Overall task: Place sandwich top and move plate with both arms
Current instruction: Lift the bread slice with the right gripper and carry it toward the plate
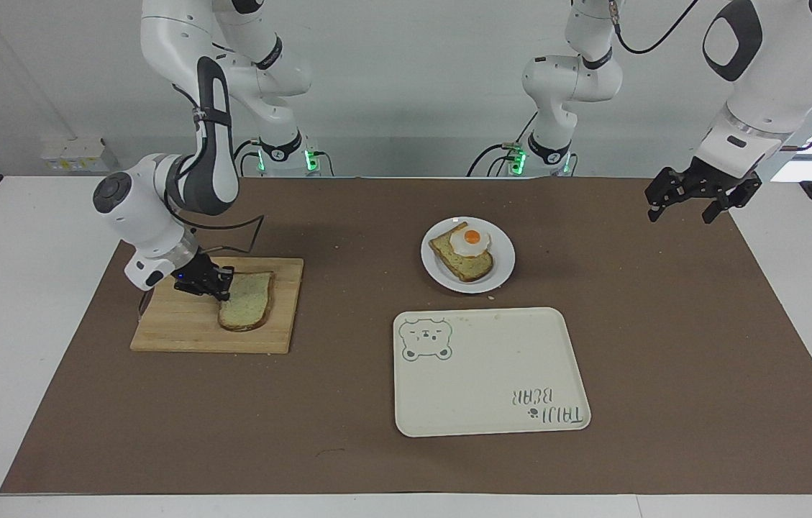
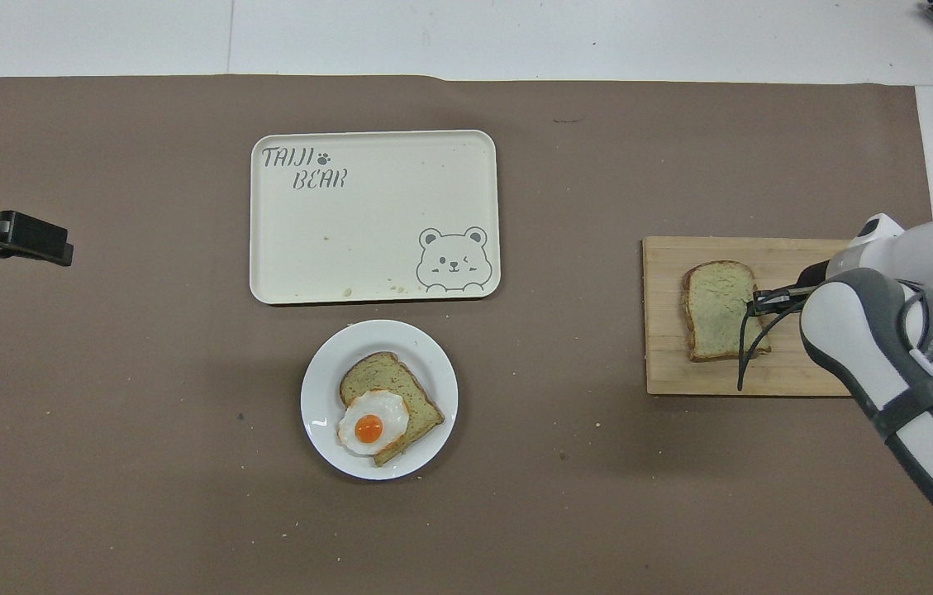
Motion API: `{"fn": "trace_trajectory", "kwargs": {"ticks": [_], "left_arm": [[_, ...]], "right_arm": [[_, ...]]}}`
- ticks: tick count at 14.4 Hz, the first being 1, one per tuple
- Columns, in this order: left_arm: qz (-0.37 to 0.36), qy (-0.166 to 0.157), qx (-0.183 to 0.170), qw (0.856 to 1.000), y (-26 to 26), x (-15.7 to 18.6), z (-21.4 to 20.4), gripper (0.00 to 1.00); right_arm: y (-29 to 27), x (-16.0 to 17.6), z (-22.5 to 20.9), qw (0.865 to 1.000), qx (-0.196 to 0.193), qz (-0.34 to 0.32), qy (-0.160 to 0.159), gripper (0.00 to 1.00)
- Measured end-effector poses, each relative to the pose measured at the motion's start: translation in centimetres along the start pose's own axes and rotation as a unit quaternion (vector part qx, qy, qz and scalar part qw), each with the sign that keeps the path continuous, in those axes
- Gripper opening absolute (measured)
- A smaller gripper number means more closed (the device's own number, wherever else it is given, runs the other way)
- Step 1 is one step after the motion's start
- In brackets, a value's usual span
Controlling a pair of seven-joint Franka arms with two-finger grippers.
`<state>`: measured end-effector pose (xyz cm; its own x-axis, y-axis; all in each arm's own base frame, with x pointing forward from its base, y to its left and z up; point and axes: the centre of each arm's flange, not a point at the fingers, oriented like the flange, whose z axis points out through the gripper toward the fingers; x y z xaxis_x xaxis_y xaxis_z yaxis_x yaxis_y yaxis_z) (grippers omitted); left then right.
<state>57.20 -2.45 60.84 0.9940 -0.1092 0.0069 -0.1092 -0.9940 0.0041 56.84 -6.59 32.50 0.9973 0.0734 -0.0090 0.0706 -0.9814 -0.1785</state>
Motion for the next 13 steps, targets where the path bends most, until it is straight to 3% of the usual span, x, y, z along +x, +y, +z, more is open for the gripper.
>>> {"fn": "trace_trajectory", "kwargs": {"ticks": [3,8,13], "left_arm": [[0.000,0.000,0.000,1.000,0.0,0.0,0.0,1.00],[0.000,0.000,0.000,1.000,0.0,0.0,0.0,1.00],[0.000,0.000,0.000,1.000,0.0,0.0,0.0,1.00]], "right_arm": [[-0.9,0.7,-1.9,1.000,0.010,0.002,-0.013,0.06],[-5.0,2.2,-9.7,0.998,0.031,0.027,-0.041,0.06],[-16.5,2.7,-8.7,0.996,0.052,0.033,-0.062,0.06]]}}
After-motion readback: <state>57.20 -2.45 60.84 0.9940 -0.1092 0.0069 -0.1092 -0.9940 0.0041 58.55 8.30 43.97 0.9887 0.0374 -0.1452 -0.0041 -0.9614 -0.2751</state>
